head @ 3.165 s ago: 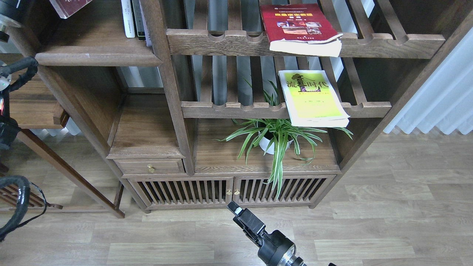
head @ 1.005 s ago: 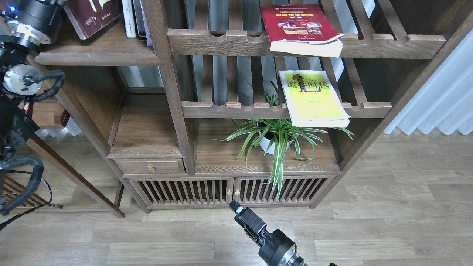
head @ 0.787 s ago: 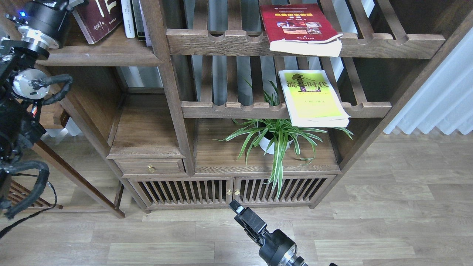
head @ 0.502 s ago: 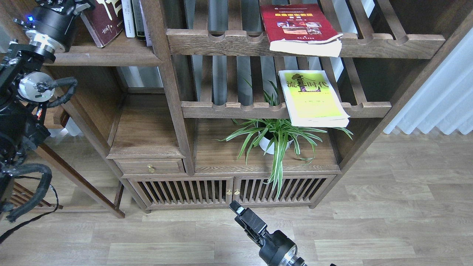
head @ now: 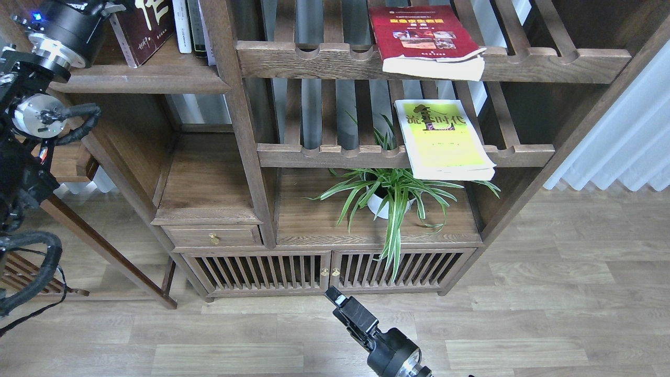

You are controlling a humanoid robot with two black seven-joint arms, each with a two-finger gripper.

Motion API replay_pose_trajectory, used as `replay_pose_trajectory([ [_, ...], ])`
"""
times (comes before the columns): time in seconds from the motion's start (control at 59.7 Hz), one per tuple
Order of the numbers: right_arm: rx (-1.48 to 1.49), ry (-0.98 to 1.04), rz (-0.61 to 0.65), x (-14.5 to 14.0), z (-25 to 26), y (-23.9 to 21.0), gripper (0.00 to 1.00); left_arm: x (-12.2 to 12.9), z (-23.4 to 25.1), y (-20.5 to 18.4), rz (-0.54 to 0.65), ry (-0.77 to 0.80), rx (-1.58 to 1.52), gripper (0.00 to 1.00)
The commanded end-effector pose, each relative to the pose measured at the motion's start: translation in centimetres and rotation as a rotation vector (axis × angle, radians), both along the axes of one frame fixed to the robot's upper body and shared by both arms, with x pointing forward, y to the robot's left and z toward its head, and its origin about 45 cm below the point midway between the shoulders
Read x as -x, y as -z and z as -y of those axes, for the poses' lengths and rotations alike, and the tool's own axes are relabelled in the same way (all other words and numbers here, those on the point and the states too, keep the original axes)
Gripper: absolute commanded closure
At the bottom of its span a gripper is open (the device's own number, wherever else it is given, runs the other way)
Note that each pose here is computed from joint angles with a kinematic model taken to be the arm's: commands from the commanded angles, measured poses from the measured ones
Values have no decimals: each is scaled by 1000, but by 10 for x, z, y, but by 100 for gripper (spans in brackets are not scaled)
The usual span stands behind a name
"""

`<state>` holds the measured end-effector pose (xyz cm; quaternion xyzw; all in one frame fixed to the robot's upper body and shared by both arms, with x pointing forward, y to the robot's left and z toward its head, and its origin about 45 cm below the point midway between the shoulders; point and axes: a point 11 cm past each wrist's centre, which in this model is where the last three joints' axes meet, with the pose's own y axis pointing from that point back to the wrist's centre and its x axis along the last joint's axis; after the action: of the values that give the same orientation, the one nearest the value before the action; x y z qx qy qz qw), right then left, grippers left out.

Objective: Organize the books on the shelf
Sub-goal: 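Push the maroon book onto the upper shelf with the left gripper, then reach the right gripper to the yellow-green book, left gripper toward shelf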

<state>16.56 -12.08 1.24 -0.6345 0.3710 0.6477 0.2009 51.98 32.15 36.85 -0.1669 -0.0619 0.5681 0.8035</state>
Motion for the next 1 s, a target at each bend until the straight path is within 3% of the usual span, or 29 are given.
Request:
replay_pose_trajectory([
  [0.0, -1, 0, -1, 0, 0, 0, 2, 2, -2, -15, 39, 6, 18, 54],
  [0.352, 3, 1, -1, -1, 1, 1, 2, 4, 19, -61, 127, 79, 81, 54],
  [0.553, -14, 32, 32, -15, 4, -9, 2, 12, 10, -88, 164, 103, 170, 43],
  [0.988, -87, 75, 85, -22, 1, -35, 2, 38, 5, -143, 314, 189, 337, 40],
])
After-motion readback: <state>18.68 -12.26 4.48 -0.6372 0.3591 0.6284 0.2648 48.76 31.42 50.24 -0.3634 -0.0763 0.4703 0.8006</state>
